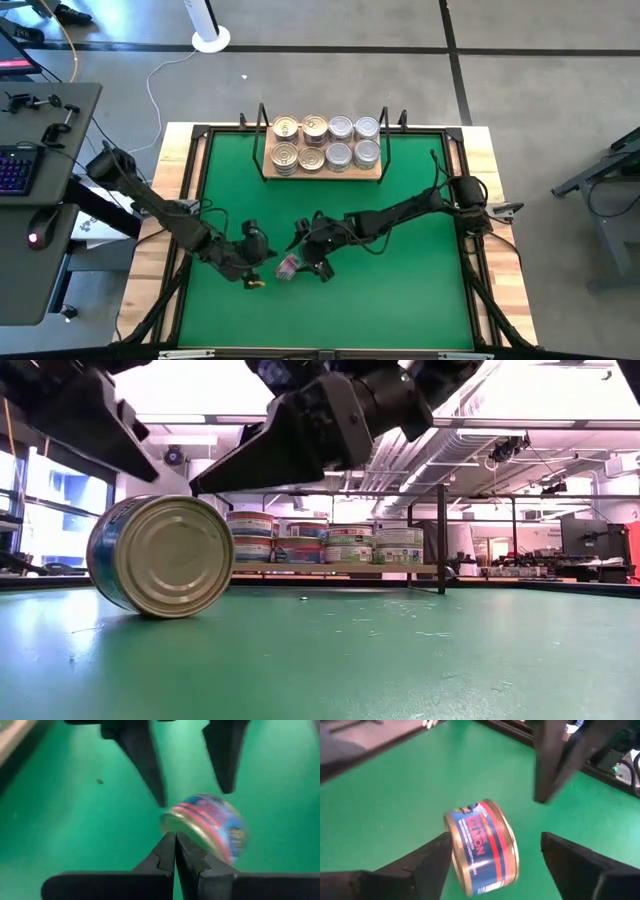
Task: Stack canned seafood by type on shelf
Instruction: Stack the blue/pink tuna can on top of the other blue/pink tuna can
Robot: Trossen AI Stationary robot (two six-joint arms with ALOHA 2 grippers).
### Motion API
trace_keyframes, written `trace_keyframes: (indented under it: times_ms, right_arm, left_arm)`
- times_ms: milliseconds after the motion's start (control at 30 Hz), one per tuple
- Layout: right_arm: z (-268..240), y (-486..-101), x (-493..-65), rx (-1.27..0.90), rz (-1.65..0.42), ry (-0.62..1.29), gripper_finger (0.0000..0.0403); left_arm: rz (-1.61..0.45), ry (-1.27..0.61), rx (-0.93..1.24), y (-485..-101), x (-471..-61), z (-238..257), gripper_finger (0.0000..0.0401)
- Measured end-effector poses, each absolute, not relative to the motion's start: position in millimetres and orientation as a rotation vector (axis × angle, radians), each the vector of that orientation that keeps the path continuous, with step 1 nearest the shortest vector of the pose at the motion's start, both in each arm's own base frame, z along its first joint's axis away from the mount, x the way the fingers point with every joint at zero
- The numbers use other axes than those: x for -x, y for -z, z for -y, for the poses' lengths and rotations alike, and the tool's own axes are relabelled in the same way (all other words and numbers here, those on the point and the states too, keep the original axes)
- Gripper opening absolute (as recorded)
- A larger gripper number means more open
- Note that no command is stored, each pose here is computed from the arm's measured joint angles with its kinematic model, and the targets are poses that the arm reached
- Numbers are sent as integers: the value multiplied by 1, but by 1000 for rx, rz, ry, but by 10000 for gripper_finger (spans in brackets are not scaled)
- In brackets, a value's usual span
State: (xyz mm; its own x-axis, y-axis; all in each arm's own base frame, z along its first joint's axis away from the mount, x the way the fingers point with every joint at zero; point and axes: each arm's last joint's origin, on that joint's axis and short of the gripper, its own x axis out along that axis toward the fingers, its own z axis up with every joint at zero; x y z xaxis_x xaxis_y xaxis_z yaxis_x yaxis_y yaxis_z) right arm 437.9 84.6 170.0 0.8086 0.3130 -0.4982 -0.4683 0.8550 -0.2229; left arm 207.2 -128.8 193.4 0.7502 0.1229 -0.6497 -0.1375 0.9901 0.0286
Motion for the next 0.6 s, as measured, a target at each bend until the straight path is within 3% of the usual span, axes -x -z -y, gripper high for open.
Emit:
trace_keyframes:
  times_ms: [333, 600]
  right_arm:
    - [-83, -162, -441, 359, -436, -495, 383]
    - [-78, -155, -443, 350, -435, -552, 343]
  left_arm:
    - [-749, -137, 93, -171, -204, 154, 0]
    - [-702, -171, 18, -152, -225, 153, 0]
